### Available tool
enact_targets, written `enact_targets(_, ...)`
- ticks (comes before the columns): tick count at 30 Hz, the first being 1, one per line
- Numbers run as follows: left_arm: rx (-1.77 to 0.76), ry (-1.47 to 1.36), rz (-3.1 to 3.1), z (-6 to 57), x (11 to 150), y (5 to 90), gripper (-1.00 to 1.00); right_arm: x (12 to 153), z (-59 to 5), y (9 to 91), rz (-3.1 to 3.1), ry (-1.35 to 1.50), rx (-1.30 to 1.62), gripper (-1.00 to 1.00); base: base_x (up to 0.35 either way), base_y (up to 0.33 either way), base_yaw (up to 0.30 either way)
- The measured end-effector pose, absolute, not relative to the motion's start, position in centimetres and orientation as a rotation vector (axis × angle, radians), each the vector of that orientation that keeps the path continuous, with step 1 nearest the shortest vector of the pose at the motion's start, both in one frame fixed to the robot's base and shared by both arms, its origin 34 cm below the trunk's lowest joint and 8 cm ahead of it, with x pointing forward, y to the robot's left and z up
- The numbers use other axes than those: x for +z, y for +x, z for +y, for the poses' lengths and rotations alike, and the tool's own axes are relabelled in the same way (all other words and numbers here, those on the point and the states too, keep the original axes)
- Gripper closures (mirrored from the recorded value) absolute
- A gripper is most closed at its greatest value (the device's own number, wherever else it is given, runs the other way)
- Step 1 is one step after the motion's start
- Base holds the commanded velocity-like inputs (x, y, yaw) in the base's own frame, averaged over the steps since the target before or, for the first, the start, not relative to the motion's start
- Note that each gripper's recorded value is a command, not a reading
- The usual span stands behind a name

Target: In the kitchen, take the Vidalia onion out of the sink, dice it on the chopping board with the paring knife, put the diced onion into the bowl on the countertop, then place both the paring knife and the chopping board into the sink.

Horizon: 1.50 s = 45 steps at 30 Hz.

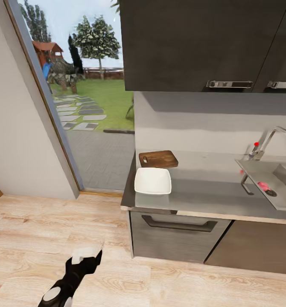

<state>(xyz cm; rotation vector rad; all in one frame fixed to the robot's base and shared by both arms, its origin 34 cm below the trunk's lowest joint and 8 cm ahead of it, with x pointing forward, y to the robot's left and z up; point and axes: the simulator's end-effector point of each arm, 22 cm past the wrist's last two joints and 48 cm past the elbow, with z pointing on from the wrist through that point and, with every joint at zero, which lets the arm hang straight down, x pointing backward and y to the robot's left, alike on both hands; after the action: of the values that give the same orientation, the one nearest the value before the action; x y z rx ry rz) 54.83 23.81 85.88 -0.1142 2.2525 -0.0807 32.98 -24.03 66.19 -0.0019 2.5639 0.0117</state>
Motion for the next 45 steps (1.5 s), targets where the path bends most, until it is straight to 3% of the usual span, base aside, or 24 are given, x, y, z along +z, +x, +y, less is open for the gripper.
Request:
enact_targets(8, -0.067, -0.058, 2.339, 23.2, 79.2, 46.1, -1.00, 67.0, -24.1, 34.2, 2.499, 0.001, 0.010, -1.00, 0.000, 0.000, 0.000)
enact_targets(24, -0.024, -0.026, 2.416, 24.9, 73.3, 39.0, -1.00, 67.3, -23.9, 34.5, 2.481, 0.004, 0.012, -1.00, 0.005, 0.008, 0.000)
enact_targets(45, -0.026, -0.022, 2.434, 24.7, 72.6, 38.0, -1.00, 67.2, -23.9, 34.4, 2.482, 0.005, 0.012, -1.00, 0.106, 0.246, -0.006)
